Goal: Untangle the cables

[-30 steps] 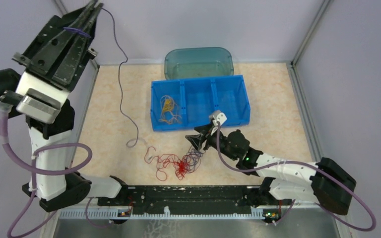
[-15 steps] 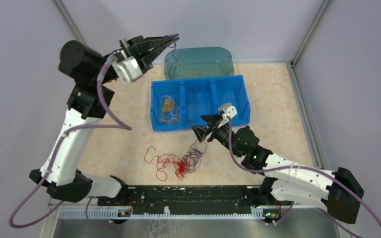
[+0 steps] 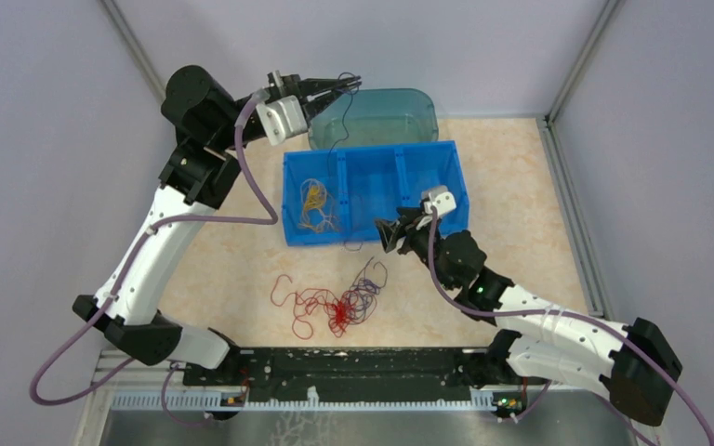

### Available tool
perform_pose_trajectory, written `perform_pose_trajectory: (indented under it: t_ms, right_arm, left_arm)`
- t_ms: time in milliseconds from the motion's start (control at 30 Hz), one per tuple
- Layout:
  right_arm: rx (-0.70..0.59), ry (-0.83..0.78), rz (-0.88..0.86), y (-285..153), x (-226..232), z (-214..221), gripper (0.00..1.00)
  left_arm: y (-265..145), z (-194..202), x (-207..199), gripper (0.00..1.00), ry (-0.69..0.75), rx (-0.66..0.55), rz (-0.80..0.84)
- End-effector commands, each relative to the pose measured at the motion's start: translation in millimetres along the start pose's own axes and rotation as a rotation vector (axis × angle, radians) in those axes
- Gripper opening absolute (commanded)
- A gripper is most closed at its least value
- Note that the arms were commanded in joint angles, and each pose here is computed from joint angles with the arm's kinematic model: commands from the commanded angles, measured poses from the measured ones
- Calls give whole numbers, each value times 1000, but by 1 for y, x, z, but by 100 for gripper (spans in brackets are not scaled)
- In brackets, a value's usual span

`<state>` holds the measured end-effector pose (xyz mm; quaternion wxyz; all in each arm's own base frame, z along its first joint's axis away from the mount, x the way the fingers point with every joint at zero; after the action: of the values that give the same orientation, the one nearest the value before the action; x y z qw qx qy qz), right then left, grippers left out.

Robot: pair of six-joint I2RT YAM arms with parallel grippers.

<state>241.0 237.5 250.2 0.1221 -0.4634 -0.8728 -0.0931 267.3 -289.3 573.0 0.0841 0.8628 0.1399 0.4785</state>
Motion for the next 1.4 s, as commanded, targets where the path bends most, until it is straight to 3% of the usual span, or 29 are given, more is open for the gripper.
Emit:
perform_pose_trajectory:
  t_ms: [0, 733, 1000, 1233, 1367]
  right_arm:
    - [-78, 18, 55, 2, -7, -27, 61]
    - [-133, -36, 299, -10, -59, -22, 60]
    - [-136, -35, 317, -12, -64, -21, 59]
    - [-114, -10, 338, -13, -67, -16, 59]
    - [-119, 2, 357, -15, -71, -15, 59]
  left_arm:
    - [6, 8, -5, 0, -10, -1, 4]
    - [42, 161, -64, 0, -29, 178, 32]
    - [43, 191, -64, 0, 45, 215, -26]
    - [26, 218, -83, 0, 44, 340, -50]
    - [9, 240, -120, 0, -45, 449, 30]
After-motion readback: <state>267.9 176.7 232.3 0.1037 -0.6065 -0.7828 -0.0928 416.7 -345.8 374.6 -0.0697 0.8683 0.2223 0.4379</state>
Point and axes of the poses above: each gripper's point midway between its finger pads, its own y axis out along the fingers, its own x axis along the line the jaws close on, z = x × y, the point moved 2 cm from there along -y, back along the fingers, and after that the axes turned 5 degrees about y, right-handed, at the moved point
